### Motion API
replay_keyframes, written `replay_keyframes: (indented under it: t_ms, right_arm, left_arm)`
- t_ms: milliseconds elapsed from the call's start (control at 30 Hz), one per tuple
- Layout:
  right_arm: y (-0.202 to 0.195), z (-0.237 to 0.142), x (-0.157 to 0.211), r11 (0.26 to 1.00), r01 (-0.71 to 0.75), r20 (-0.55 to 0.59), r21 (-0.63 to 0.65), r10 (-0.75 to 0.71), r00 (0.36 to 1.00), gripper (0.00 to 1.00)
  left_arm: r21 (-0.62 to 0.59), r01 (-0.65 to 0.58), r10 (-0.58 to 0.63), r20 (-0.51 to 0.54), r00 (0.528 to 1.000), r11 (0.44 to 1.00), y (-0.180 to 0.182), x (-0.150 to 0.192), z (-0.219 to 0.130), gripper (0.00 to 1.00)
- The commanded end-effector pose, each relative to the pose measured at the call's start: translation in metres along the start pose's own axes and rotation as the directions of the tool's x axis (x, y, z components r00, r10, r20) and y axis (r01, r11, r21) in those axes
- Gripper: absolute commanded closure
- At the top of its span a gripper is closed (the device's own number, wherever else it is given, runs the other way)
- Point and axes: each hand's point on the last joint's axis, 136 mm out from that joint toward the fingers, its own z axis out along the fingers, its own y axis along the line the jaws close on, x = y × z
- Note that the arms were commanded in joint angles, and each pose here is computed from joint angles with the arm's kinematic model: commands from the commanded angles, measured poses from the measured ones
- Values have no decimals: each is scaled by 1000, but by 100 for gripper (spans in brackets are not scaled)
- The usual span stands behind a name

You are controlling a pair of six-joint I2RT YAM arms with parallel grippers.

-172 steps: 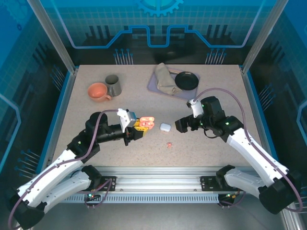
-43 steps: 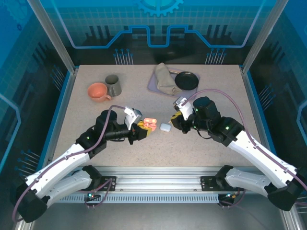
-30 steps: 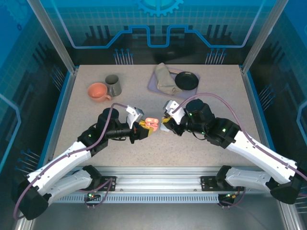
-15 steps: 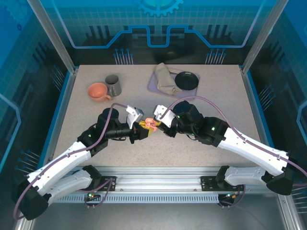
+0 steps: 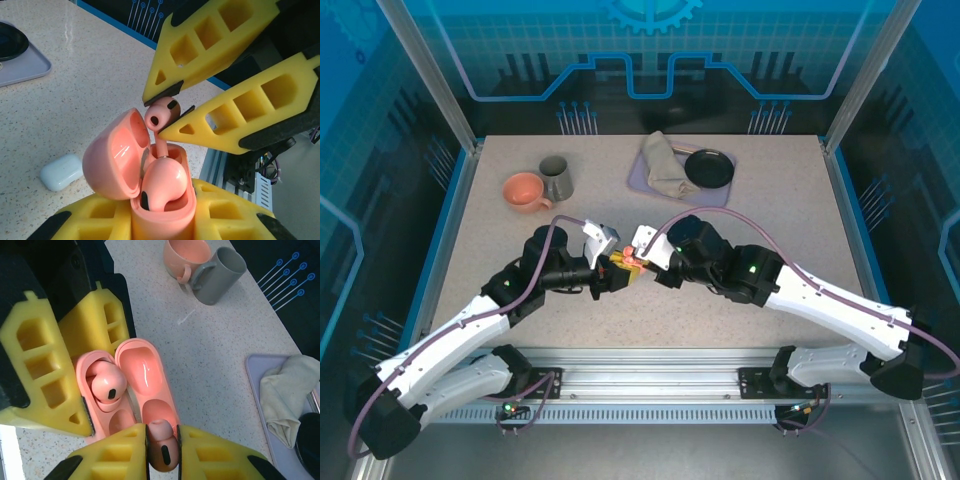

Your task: Insert the wireless bluetooth earbuds into the charging case

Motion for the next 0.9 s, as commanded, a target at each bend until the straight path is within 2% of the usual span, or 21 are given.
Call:
replay_keyframes:
  t_ms: [0,867]
  right_arm:
    - [-2,-5,-9,999,34,6,21,-34,999,80]
    - [21,-7,-15,988,-65,56,-137,73,996,79]
  left_arm:
    - [37,-55,54,42,998,998,-13,-17,-6,100]
    - [52,-88,84,76,994,995,-17,-22,-7,100]
